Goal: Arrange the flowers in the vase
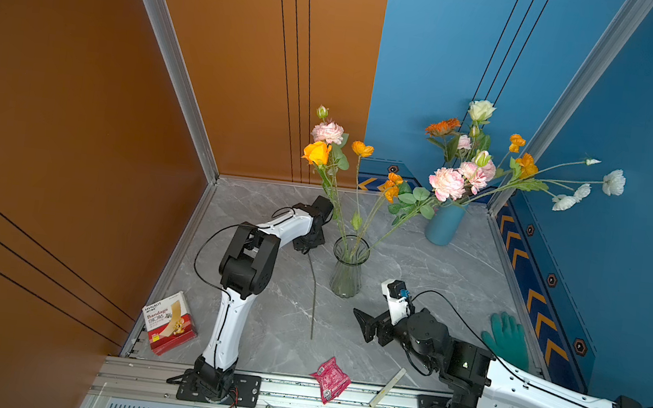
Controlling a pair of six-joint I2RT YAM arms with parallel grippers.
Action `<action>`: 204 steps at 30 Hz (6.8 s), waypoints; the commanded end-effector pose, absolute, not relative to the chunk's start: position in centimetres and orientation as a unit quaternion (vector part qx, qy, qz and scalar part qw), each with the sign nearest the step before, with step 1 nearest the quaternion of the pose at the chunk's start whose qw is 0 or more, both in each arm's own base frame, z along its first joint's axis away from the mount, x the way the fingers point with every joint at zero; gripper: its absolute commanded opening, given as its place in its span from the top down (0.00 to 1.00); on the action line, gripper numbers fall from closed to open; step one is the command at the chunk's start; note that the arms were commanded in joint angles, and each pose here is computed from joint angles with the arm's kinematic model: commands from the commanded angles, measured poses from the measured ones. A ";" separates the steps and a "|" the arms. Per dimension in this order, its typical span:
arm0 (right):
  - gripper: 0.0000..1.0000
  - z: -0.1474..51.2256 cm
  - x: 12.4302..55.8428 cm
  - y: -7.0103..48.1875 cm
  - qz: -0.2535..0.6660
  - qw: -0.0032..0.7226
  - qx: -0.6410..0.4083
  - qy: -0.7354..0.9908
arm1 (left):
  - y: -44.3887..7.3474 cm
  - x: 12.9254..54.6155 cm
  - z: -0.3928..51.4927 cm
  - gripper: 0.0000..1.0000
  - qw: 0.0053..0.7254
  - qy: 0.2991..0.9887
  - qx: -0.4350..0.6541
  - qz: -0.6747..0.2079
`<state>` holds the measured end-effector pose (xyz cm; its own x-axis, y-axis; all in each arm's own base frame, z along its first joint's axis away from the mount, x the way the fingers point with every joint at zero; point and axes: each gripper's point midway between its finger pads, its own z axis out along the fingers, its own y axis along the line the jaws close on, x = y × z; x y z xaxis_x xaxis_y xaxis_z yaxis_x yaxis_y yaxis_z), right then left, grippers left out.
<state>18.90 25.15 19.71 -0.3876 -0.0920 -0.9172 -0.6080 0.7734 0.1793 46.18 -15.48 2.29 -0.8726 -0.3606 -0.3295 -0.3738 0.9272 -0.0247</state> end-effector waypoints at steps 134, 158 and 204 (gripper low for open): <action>0.00 23.8 20.6 27.2 0.295 0.527 -0.249 0.757 | -24.1 30.5 34.4 0.89 0.693 0.631 0.068 -0.343; 0.00 23.7 20.8 28.0 0.300 0.524 -0.249 0.758 | -23.5 28.5 31.3 0.00 0.665 0.648 0.095 -0.358; 0.00 20.8 25.3 7.5 0.176 0.504 0.037 0.845 | -3.6 30.5 19.1 0.02 0.513 0.851 -0.096 -0.054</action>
